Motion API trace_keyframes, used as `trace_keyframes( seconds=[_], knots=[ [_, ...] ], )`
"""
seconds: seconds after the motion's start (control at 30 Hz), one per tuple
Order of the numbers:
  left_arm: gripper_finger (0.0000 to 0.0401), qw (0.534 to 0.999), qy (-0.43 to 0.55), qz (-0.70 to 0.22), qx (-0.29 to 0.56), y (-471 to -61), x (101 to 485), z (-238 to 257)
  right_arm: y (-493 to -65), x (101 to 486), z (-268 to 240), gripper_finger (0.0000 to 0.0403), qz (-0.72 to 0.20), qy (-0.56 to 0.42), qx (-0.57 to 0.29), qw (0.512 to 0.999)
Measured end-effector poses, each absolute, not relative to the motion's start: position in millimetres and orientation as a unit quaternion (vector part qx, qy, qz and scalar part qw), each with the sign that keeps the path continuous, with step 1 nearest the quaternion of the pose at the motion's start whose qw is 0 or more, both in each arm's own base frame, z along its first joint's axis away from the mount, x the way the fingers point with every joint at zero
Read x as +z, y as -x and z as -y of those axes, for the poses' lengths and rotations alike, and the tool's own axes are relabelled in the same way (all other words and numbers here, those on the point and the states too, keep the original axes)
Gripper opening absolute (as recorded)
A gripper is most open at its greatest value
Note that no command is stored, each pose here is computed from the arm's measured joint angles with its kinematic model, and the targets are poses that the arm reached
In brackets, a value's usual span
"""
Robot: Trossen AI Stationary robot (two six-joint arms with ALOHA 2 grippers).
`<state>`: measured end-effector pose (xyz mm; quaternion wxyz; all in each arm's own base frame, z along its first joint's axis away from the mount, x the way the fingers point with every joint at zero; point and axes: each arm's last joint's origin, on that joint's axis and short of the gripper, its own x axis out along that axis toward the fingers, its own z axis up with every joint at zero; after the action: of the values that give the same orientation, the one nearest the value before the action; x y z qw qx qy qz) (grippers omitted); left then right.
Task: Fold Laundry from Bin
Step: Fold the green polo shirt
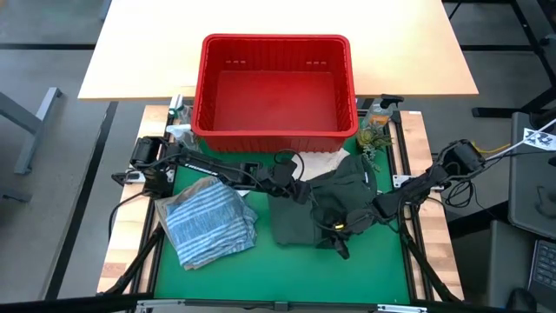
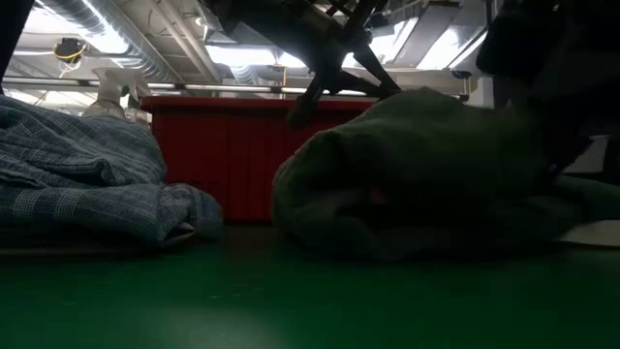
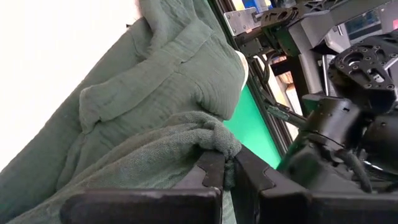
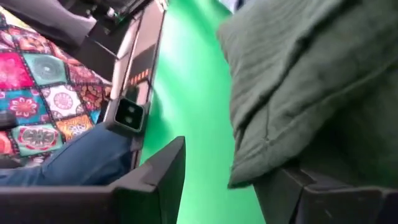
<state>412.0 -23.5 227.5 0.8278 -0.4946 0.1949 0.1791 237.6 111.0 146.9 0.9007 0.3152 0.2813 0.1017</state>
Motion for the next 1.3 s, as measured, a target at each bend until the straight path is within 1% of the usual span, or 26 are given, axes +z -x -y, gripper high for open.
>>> trace_keyframes(
  seconds=[0.27, 0.53, 0.6, 0.67, 0.93, 0.97, 1.0, 1.13, 1.3],
  knots=[
    [0.0006, 0.828, 0.495, -0.195, 0.179, -412, 228, 24, -240, 148, -107, 0.0170, -0.246, -0.324, 0.031, 0.913],
    [0.0006, 0.828, 0.495, -0.195, 0.179, -412, 228, 24, -241, 150, -106, 0.0167, -0.228, -0.325, 0.018, 0.918],
    [0.0006, 0.828, 0.495, -0.194, 0.179, -412, 228, 24, -241, 150, -106, 0.0156, -0.226, -0.324, 0.014, 0.918],
    [0.0006, 0.828, 0.495, -0.195, 0.179, -412, 228, 24, -241, 151, -106, 0.0135, -0.218, -0.325, 0.010, 0.920],
    [0.0006, 0.828, 0.495, -0.194, 0.179, -412, 228, 24, -242, 152, -105, 0.0019, -0.206, -0.317, -0.003, 0.926],
    [0.0006, 0.828, 0.495, -0.194, 0.179, -412, 228, 24, -242, 152, -105, 0.0010, -0.206, -0.317, -0.002, 0.926],
    [0.0006, 0.827, 0.495, -0.194, 0.179, -412, 228, 24, -242, 152, -105, 0.0007, -0.206, -0.316, -0.002, 0.926],
    [0.0006, 0.827, 0.496, -0.194, 0.179, -412, 228, 24, -241, 154, -105, 0.0016, -0.211, -0.319, 0.012, 0.924],
    [0.0006, 0.827, 0.496, -0.194, 0.179, -412, 228, 24, -235, 165, -104, 0.0005, -0.215, -0.322, 0.033, 0.921]
  ],
)
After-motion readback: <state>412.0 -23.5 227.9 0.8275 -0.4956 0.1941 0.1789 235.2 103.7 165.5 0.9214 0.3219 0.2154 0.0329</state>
